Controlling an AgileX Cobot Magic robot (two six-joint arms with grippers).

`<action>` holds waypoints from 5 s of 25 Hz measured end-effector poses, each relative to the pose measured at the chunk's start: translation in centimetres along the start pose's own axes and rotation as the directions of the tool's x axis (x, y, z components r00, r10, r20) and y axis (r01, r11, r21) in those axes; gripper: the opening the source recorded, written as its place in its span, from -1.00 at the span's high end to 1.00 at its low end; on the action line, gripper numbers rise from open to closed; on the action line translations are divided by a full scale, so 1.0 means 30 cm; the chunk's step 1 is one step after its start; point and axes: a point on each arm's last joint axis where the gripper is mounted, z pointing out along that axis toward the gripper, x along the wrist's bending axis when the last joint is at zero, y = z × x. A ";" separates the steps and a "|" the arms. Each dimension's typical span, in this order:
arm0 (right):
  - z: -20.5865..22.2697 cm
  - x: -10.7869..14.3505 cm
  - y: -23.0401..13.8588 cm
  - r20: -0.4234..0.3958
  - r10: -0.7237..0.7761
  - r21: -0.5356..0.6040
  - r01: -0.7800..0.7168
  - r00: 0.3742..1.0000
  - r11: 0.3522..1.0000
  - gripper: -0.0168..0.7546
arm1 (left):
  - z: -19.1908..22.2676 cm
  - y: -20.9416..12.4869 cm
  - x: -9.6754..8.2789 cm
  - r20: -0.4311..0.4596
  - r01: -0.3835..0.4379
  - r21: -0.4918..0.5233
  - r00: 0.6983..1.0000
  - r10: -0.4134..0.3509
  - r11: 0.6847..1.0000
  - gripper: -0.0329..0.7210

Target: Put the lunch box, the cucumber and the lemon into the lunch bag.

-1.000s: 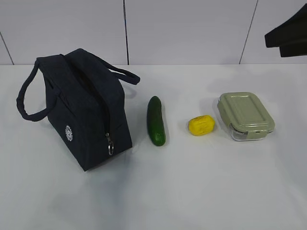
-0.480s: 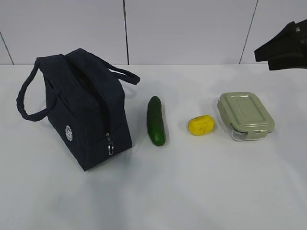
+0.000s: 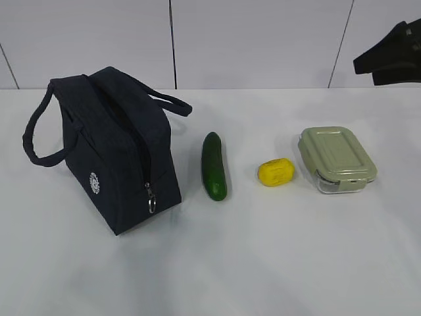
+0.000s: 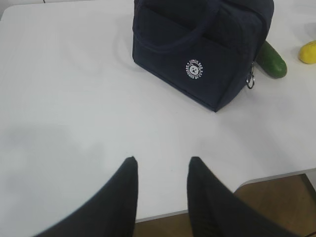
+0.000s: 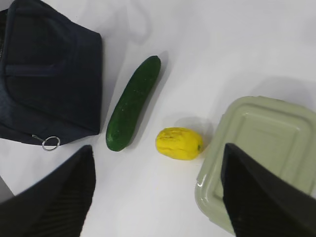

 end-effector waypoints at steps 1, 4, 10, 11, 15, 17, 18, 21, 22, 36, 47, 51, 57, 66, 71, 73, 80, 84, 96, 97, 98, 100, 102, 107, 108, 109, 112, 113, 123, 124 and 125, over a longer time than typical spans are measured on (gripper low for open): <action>-0.011 -0.015 -0.005 0.010 0.010 -0.002 -0.010 1.000 1.000 -0.57 | 0.000 0.000 0.000 0.000 0.000 0.000 1.000 0.000 1.000 0.27; -0.065 -0.061 -0.016 0.046 0.050 -0.031 -0.049 0.998 0.998 -0.57 | 0.000 0.000 0.000 0.000 0.000 0.000 1.000 0.000 1.000 0.27; -0.204 -0.200 -0.066 0.101 0.181 -0.145 -0.165 0.978 0.976 -0.57 | 0.000 0.000 0.000 0.000 0.000 0.000 1.000 0.000 1.000 0.27; -0.211 -0.228 -0.076 0.092 0.209 -0.165 -0.192 0.973 0.967 -0.57 | 0.000 0.000 0.000 0.000 0.000 0.000 1.000 0.000 1.000 0.27; -0.156 -0.323 -0.117 0.045 0.296 -0.170 -0.285 0.954 0.943 -0.57 | 0.000 0.000 0.000 0.000 0.000 0.000 1.000 0.000 1.000 0.27; -0.125 -0.361 -0.137 0.023 0.330 -0.164 -0.322 0.944 0.932 -0.56 | 0.000 0.000 0.000 0.000 0.000 0.000 1.000 0.000 1.000 0.27; -0.106 -0.378 -0.147 0.010 0.347 -0.160 -0.341 0.938 0.926 -0.56 | 0.000 0.000 0.000 0.000 0.000 0.000 1.000 0.000 1.000 0.27; -0.061 -0.427 -0.177 -0.018 0.394 -0.153 -0.392 0.919 0.907 -0.55 | 0.000 0.000 0.000 0.000 0.000 0.000 1.000 0.000 1.000 0.27; -0.046 -0.443 -0.188 -0.025 0.409 -0.151 -0.408 0.912 0.901 -0.55 | 0.000 0.000 0.000 0.000 0.000 0.000 1.000 0.000 1.000 0.27; 0.096 -0.518 -0.271 -0.065 0.449 -0.082 -0.454 0.891 0.887 -0.55 | 0.000 0.000 0.000 0.000 0.000 0.000 1.000 0.000 1.000 0.27; 0.142 -0.561 -0.303 -0.105 0.489 -0.108 -0.499 0.866 0.860 -0.55 | 0.000 0.000 0.000 0.000 0.000 0.000 1.000 0.000 1.000 0.27; 0.143 -0.562 -0.304 -0.101 0.488 -0.105 -0.497 0.867 0.861 -0.55 | 0.000 0.000 0.000 0.000 0.000 0.000 1.000 0.000 1.000 0.27; 0.145 -0.560 -0.302 -0.105 0.496 -0.106 -0.506 0.862 0.856 -0.55 | 0.000 0.000 0.000 0.000 0.000 0.000 1.000 0.000 1.000 0.27; 0.233 -0.518 -0.293 -0.121 0.481 -0.039 -0.489 0.868 0.872 -0.55 | 0.000 0.000 0.000 0.000 0.000 0.000 1.000 0.000 1.000 0.27; 0.237 -0.515 -0.291 -0.123 0.479 -0.036 -0.487 0.869 0.873 -0.55 | 0.000 0.000 0.000 0.000 0.000 0.000 1.000 0.000 1.000 0.27; 0.237 -0.515 -0.291 -0.123 0.479 -0.036 -0.487 0.869 0.873 -0.55 | 0.000 0.000 0.000 0.000 0.000 0.000 1.000 0.000 1.000 0.27; 0.253 -0.528 -0.301 -0.140 0.518 -0.043 -0.528 0.843 0.848 -0.55 | 0.000 0.000 0.000 0.000 0.000 0.000 1.000 0.000 1.000 0.27; 0.280 -0.550 -0.332 -0.142 0.557 -0.024 -0.565 0.818 0.825 -0.55 | 0.000 0.000 0.000 0.000 0.000 0.000 1.000 0.000 1.000 0.27; 0.322 -0.524 -0.323 -0.147 0.587 0.009 -0.593 0.796 0.805 -0.55 | 0.000 0.000 0.000 0.000 0.000 0.000 1.000 0.000 1.000 0.27; 0.324 -0.523 -0.323 -0.145 0.586 0.013 -0.590 0.797 0.807 -0.55 | 0.000 0.000 0.000 0.000 0.000 0.000 1.000 0.000 1.000 0.27; 0.324 -0.523 -0.323 -0.145 0.586 0.012 -0.591 0.797 0.807 -0.55 | 0.000 0.000 0.000 0.000 0.000 0.000 1.000 0.000 1.000 0.27; 0.324 -0.523 -0.323 -0.145 0.586 0.012 -0.591 0.797 0.807 -0.55 | 0.000 0.000 0.000 0.000 0.000 0.000 1.000 0.000 1.000 0.27; 0.324 -0.523 -0.324 -0.144 0.587 0.014 -0.592 0.797 0.806 -0.55 | 0.000 0.000 0.000 0.000 0.000 0.000 1.000 0.000 1.000 0.27; 0.325 -0.523 -0.334 -0.123 0.604 0.042 -0.603 0.788 0.796 -0.47 | 0.000 0.000 0.000 0.000 0.000 0.000 1.000 0.000 1.000 0.27; 0.325 -0.523 -0.334 -0.122 0.607 0.043 -0.607 0.785 0.794 -0.42 | 0.000 0.000 0.000 0.000 0.000 0.000 1.000 0.000 1.000 0.27; 0.325 -0.523 -0.334 -0.124 0.609 0.044 -0.609 0.783 0.792 -0.37 | 0.000 0.000 0.000 0.000 0.000 0.000 1.000 0.000 1.000 0.27; 0.324 -0.522 -0.332 -0.125 0.611 0.044 -0.610 0.782 0.791 -0.30 | 0.000 0.000 0.000 0.000 0.000 0.000 1.000 0.000 1.000 0.27; 0.324 -0.522 -0.332 -0.125 0.612 0.045 -0.612 0.781 0.790 -0.30 | 0.000 0.000 0.000 0.000 0.000 0.000 1.000 0.000 1.000 0.27; 0.324 -0.521 -0.332 -0.130 0.616 0.048 -0.615 0.777 0.787 -0.16 | 0.000 0.000 0.000 0.000 0.000 0.000 1.000 0.000 1.000 0.27; 0.324 -0.520 -0.331 -0.132 0.618 0.048 -0.617 0.775 0.785 -0.14 | 0.000 0.000 0.000 0.000 0.000 0.000 1.000 0.000 1.000 0.27; 0.324 -0.519 -0.331 -0.134 0.619 0.050 -0.619 0.774 0.784 -0.11 | 0.000 0.000 0.000 0.000 0.000 0.000 1.000 0.000 1.000 0.27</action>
